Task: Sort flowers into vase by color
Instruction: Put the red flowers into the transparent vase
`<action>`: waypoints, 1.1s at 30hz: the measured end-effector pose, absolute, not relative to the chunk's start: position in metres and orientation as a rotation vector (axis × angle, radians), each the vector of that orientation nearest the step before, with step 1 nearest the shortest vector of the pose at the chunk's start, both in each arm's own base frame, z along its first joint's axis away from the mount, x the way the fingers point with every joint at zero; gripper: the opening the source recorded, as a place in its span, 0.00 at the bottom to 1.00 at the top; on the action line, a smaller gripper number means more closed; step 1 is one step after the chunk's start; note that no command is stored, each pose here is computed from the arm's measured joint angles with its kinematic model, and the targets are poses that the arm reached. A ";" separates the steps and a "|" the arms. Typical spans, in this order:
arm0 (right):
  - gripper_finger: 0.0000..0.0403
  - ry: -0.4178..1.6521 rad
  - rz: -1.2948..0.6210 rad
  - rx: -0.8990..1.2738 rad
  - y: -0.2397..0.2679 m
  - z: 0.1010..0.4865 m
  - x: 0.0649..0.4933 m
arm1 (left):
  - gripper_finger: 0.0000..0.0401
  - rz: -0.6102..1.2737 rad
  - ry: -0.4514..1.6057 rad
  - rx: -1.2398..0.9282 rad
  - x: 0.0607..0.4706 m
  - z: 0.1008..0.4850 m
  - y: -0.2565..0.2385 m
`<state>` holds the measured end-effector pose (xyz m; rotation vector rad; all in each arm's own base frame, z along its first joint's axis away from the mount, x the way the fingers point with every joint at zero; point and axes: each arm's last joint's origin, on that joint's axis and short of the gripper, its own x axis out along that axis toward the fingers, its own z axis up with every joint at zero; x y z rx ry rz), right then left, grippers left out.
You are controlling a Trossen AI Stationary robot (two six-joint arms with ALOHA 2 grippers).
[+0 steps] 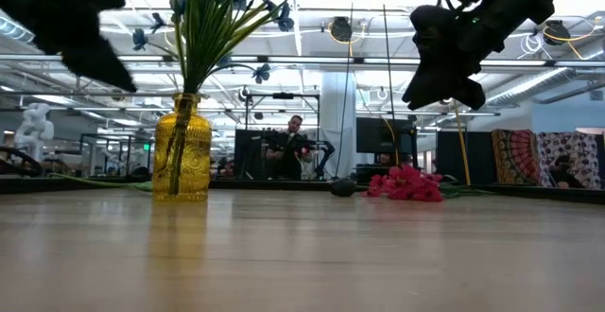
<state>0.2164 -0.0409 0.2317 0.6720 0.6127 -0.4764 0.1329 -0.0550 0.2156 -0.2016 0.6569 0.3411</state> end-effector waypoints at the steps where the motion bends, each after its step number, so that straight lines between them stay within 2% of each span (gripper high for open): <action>1: 0.21 0.612 -0.482 0.670 -0.041 0.232 0.216 | 0.53 0.342 0.697 -0.196 0.128 0.214 -0.051; 7: 0.21 0.590 -0.536 0.675 -0.042 0.232 0.216 | 0.53 0.391 0.873 -0.206 0.117 0.207 -0.034; 14: 0.21 0.580 -0.556 0.686 -0.045 0.232 0.216 | 0.53 0.561 0.974 -0.271 0.116 0.201 -0.011; 21: 0.21 0.567 -0.578 0.680 -0.046 0.232 0.216 | 0.53 0.618 1.050 -0.389 0.116 0.198 0.006; 33: 0.21 0.576 -0.628 0.678 -0.063 0.231 0.210 | 0.53 0.511 0.997 -0.550 0.125 0.201 -0.001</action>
